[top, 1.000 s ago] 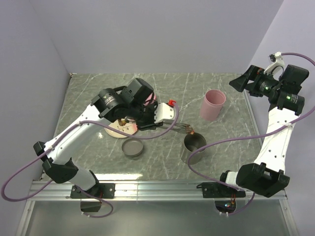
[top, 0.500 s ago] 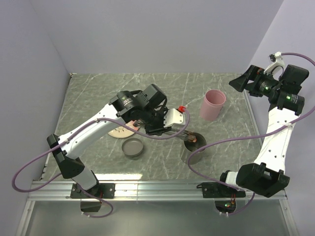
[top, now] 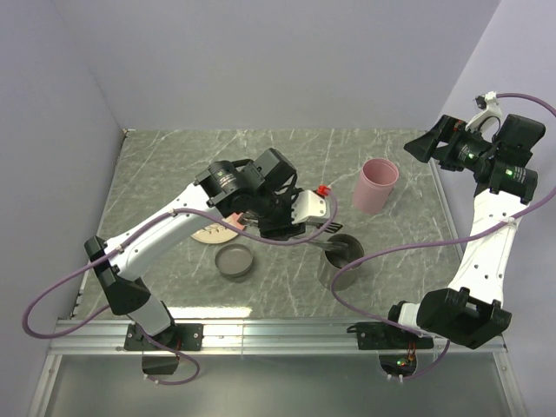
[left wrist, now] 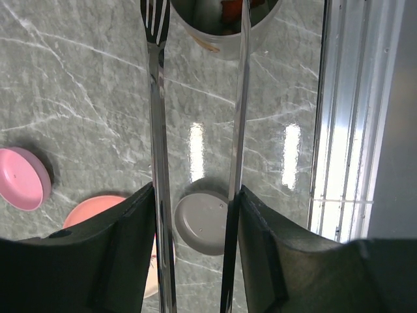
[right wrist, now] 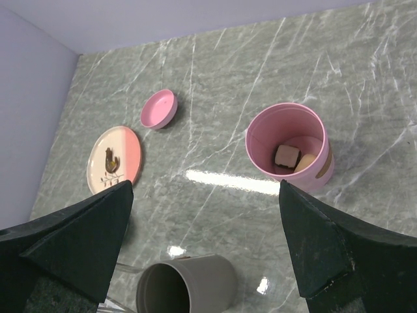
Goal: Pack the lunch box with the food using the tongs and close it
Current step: Place the fake food in the packing box, then pick up the fake food from the plate.
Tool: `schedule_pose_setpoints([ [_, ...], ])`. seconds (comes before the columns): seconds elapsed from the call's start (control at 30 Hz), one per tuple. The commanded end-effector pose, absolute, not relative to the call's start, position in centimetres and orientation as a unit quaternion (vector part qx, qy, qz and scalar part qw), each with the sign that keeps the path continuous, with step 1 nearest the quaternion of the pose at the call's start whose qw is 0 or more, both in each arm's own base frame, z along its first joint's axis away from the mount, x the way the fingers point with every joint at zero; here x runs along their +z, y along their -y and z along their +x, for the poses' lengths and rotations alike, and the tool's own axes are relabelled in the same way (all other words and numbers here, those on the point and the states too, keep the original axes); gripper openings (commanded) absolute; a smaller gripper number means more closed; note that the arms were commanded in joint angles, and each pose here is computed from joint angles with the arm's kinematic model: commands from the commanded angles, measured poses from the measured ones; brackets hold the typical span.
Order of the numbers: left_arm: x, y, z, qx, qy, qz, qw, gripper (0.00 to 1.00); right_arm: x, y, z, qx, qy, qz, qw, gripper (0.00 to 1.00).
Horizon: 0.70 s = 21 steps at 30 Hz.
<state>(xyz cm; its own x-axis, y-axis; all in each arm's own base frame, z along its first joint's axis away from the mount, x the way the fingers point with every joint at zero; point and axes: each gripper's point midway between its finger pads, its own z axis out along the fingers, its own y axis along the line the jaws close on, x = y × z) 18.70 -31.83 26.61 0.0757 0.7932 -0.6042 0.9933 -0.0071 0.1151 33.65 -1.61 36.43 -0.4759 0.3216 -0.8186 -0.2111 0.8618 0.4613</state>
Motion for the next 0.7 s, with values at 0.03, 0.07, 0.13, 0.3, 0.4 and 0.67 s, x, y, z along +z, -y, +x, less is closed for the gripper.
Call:
schedule_pose_setpoints([
  [0.03, 29.4, 29.6, 20.1, -0.2, -0.678, 0.635, 0.311, 0.54, 38.3, 1.1, 33.1, 0.257, -0.806, 0.012, 0.534, 1.0],
  [0.07, 29.4, 28.7, 20.7, -0.203, -0.69, 0.621, 0.311, 0.54, 38.2, 1.1, 33.1, 0.257, -0.806, 0.012, 0.532, 1.0],
  [0.13, 29.4, 25.8, 22.8, -0.216, -0.734, 0.564, 0.31, 0.54, 38.2, 1.1, 33.1, 0.256, -0.806, 0.011, 0.533, 1.0],
  [0.3, 28.5, 19.3, 25.0, -0.208, -0.806, 0.452, 0.318, 0.56, 37.3, 1.3, 33.4, 0.256, -0.811, 0.012, 0.526, 1.0],
  [0.4, 27.2, 15.5, 25.6, -0.174, -0.837, 0.401, 0.329, 0.57, 37.2, 1.4, 33.5, 0.256, -0.811, 0.012, 0.526, 1.0],
  [0.67, 21.7, 6.2, 26.1, -0.125, -0.924, 0.219, 0.287, 0.54, 36.5, 1.3, 33.6, 0.261, -0.813, 0.015, 0.52, 1.0],
])
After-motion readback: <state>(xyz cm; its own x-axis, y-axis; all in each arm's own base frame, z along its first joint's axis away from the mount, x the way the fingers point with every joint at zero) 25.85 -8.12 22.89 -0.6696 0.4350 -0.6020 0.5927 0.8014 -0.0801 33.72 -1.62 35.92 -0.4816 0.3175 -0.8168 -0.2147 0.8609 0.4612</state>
